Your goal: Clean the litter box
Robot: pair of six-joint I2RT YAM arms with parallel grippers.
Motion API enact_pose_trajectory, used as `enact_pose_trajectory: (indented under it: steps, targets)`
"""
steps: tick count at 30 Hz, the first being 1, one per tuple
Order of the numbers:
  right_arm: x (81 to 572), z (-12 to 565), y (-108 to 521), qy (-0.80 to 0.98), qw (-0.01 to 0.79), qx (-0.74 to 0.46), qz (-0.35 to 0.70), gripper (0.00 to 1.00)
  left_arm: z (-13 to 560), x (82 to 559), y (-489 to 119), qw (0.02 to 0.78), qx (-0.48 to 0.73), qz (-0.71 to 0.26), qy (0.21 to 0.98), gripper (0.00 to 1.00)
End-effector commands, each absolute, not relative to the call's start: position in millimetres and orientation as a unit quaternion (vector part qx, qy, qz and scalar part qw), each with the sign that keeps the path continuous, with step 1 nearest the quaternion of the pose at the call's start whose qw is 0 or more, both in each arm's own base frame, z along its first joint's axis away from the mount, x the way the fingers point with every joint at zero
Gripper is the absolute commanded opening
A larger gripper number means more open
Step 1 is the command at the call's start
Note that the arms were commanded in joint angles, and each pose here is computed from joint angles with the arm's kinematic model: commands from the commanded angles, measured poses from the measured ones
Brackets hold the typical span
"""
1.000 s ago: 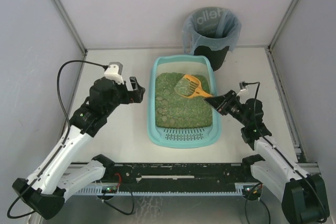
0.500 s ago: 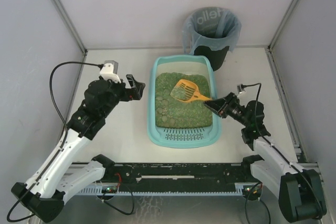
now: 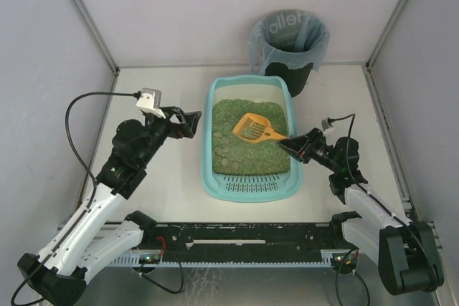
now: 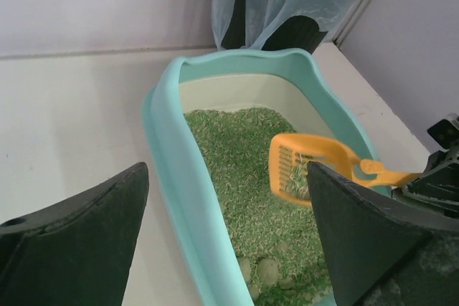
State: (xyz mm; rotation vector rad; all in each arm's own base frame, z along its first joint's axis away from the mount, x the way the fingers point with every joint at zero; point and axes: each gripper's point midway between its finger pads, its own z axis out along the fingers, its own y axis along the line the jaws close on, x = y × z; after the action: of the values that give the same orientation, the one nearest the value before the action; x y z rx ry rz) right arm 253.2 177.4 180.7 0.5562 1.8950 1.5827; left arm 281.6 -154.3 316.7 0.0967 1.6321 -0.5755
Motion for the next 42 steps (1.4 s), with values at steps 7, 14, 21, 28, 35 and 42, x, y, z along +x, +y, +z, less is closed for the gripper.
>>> enact_pose_trajectory:
  steps: [7, 14, 21, 28, 35, 42]
  targets:
    - [246, 212, 200, 0.703, 0.302, 0.127, 0.631, 0.00, 355, 273, -198, 0.668, 0.231, -0.276, 0.651, 0.90]
    - [248, 204, 199, 0.724, 0.325, 0.096, 0.600, 0.00, 358, 273, -241, 0.645, 0.352, -0.289, 0.614, 0.84]
    - [252, 188, 183, 0.775, 0.356, 0.064, 0.518, 0.00, 327, 241, -318, 0.592, 0.611, -0.218, 0.478, 0.80]
    - [245, 198, 172, 0.801, 0.399, 0.029, 0.445, 0.00, 300, 240, -368, 0.582, 0.669, -0.215, 0.409, 0.75]
    - [236, 209, 172, 0.801, 0.411, 0.004, 0.435, 0.00, 291, 244, -388, 0.581, 0.669, -0.241, 0.396, 0.60]
    - [231, 217, 174, 0.802, 0.417, -0.013, 0.428, 0.00, 291, 253, -400, 0.589, 0.661, -0.247, 0.395, 0.57]
